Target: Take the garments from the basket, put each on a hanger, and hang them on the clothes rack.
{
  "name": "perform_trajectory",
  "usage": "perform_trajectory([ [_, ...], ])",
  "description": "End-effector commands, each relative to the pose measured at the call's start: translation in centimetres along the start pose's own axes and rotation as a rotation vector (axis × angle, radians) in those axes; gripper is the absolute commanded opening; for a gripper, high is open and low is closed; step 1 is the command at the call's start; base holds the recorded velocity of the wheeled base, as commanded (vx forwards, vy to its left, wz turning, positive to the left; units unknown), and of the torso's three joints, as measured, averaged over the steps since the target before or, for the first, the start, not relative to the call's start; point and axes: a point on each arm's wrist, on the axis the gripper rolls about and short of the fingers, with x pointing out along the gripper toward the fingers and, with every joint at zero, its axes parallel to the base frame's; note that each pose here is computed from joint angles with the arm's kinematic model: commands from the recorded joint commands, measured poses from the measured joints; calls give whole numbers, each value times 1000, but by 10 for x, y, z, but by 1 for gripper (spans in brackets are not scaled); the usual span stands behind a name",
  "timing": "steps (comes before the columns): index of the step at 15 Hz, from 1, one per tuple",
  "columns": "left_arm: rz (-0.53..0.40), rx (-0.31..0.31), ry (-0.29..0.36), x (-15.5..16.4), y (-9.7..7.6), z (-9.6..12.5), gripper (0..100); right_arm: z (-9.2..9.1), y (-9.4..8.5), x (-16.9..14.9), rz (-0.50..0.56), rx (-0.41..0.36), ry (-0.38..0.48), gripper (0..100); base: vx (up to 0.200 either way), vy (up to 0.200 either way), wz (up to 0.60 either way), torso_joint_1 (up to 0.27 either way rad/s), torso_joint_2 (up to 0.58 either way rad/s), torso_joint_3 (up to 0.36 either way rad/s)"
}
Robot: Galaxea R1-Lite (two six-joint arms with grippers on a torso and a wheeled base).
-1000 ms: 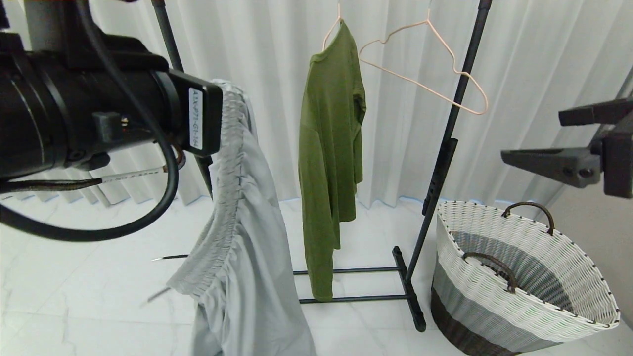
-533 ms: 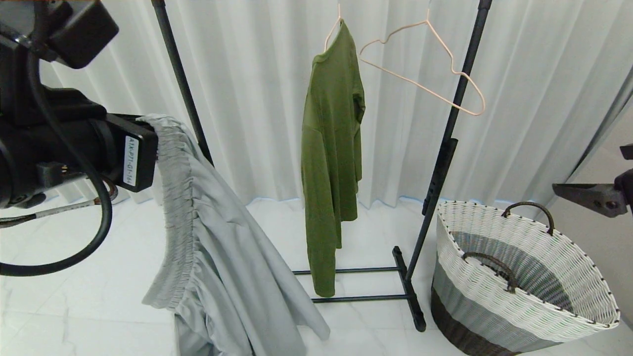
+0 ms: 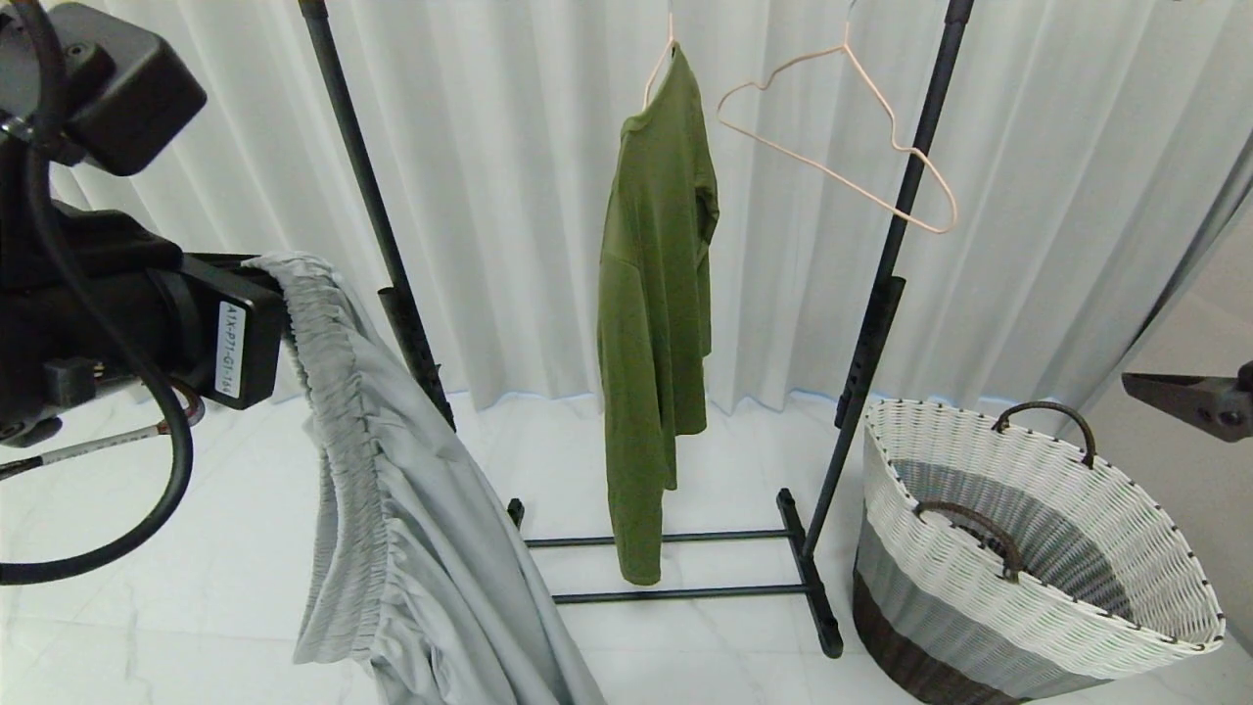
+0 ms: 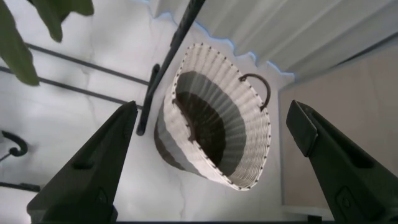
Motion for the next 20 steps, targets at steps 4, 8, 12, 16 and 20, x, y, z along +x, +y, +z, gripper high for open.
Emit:
perform_trajectory([
  [4,11,35,-26,-11,6,0,0,0,-4,-8,-5,13,-24,100,0,0,0,151,-391,-240],
  [8,9,50,-20,-13,5,-4,0,1,-5,-8,-6,27,-45,100,0,0,0,185,-465,-275],
  [12,8,50,-20,-15,5,-8,0,1,-3,-6,-7,30,-49,100,0,0,0,211,-492,-282],
  [16,8,50,-25,-18,6,-8,0,-2,-4,-8,-13,27,-48,100,0,0,0,229,-505,-282],
  [20,8,49,-25,-21,6,-11,0,-6,-4,-6,-16,28,-33,100,0,0,0,196,-427,-229],
])
